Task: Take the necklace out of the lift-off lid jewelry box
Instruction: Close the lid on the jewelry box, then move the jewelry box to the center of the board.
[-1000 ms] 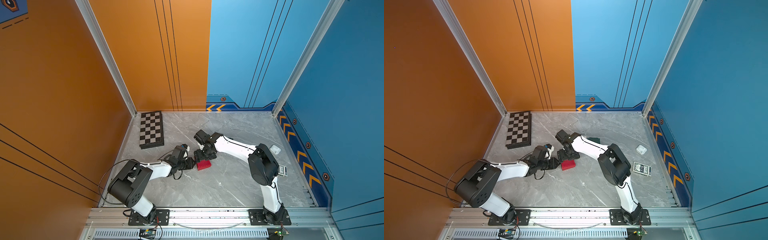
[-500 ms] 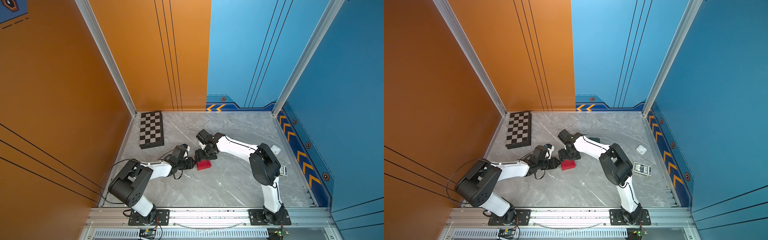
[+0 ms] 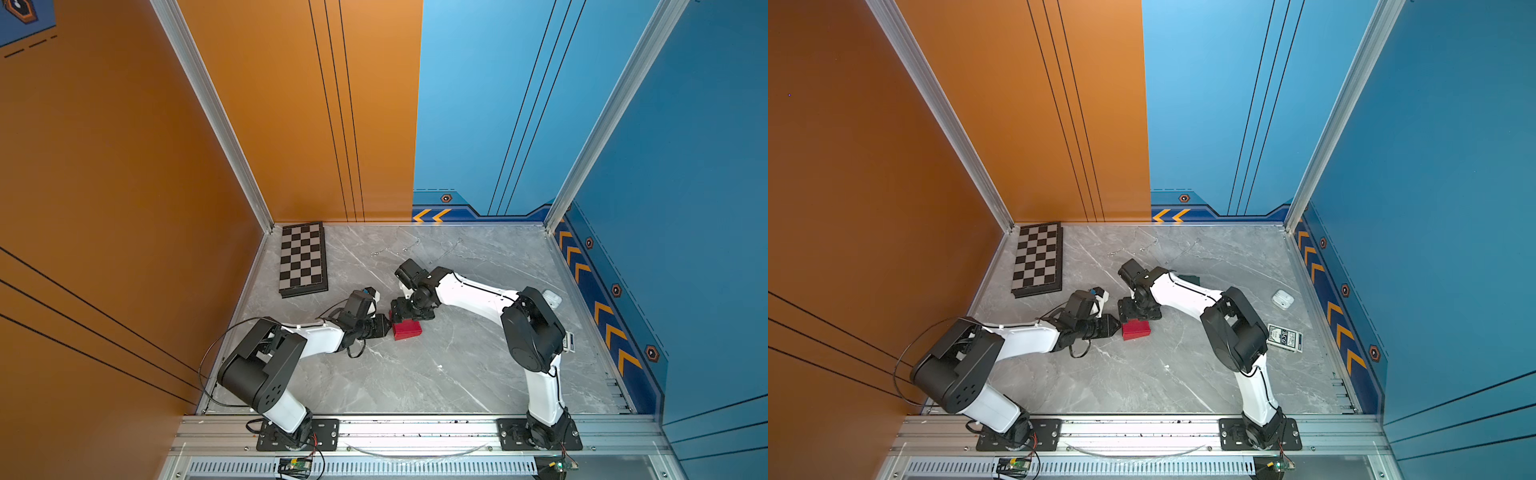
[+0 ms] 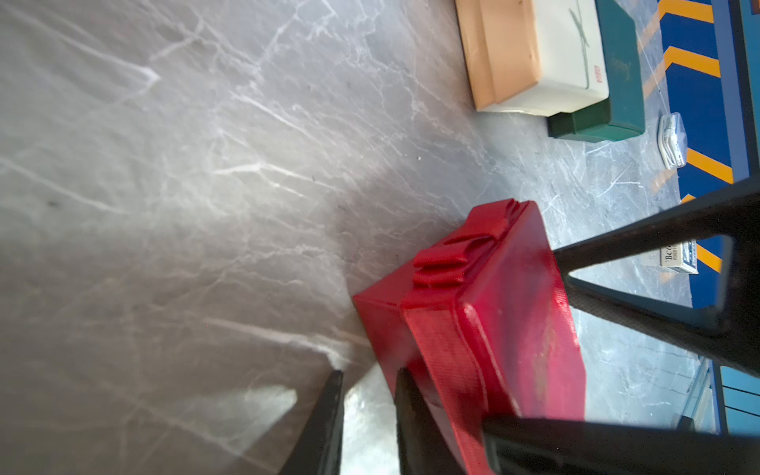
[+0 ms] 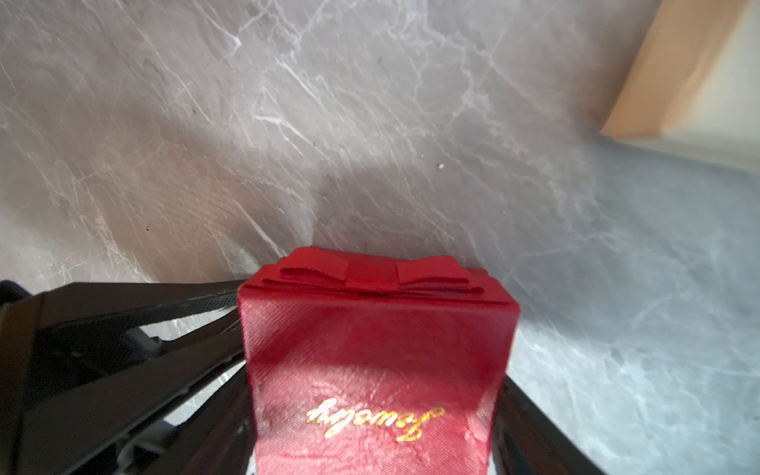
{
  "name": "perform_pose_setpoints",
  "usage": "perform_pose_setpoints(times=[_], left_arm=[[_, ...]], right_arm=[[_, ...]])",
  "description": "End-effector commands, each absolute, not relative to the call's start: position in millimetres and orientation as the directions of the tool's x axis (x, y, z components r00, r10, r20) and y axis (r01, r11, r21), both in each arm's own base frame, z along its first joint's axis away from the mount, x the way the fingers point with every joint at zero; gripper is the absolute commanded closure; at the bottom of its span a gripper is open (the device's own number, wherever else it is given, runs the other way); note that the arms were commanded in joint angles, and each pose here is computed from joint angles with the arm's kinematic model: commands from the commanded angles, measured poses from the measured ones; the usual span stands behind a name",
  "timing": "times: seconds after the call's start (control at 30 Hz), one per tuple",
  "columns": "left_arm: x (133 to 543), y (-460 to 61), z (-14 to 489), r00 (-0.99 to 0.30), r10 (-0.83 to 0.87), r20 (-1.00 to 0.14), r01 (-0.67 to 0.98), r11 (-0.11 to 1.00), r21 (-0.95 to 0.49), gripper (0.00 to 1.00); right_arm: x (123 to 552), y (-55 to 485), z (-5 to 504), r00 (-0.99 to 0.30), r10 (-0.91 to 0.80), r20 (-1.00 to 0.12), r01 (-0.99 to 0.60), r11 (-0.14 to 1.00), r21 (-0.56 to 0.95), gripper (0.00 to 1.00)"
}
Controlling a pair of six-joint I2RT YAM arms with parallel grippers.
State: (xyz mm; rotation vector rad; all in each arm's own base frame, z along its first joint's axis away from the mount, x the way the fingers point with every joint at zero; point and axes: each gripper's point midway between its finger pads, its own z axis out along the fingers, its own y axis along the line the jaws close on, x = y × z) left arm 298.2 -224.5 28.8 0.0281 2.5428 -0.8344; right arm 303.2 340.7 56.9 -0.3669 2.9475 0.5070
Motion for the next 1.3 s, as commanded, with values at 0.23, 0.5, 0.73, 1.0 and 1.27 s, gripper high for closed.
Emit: perform_pose_setpoints(times=[0.23,0.5,0.73,1.0,1.27], left_arm=[[291.9,-255.0,35.4,-0.899,-0.063,-0.434,0.239,0.758,-0.607,0.75],[294.3,-238.8,35.2,-0.894,-0.102,-0.437,0.206,0.773,-0.601,0.73],[295.9,-194.7,39.8,-0.871,-0.178,-0.457,0.12,0.826,-0.55,0.68],[294.4,-159.2,58.6,-0.833,-0.19,-0.52,0.072,0.894,-0.443,0.64],[291.6,-134.8,67.4,-0.805,-0.222,-0.549,0.008,0.923,-0.385,0.59]], right_arm=[[262.4,396.8,26.9,-0.933,-0.337,-0.125,-0.359,0.863,0.356,0.2],[263.6,388.9,7.1,-0.942,-0.317,-0.108,-0.335,0.899,0.281,0.2],[268.2,379.1,-4.6,-0.943,-0.314,-0.109,-0.331,0.918,0.217,0.21],[271.9,373.8,-14.9,-0.944,-0.312,-0.11,-0.327,0.93,0.168,0.21],[292.4,366.0,-16.8,-0.947,-0.29,-0.142,-0.303,0.949,0.087,0.21]])
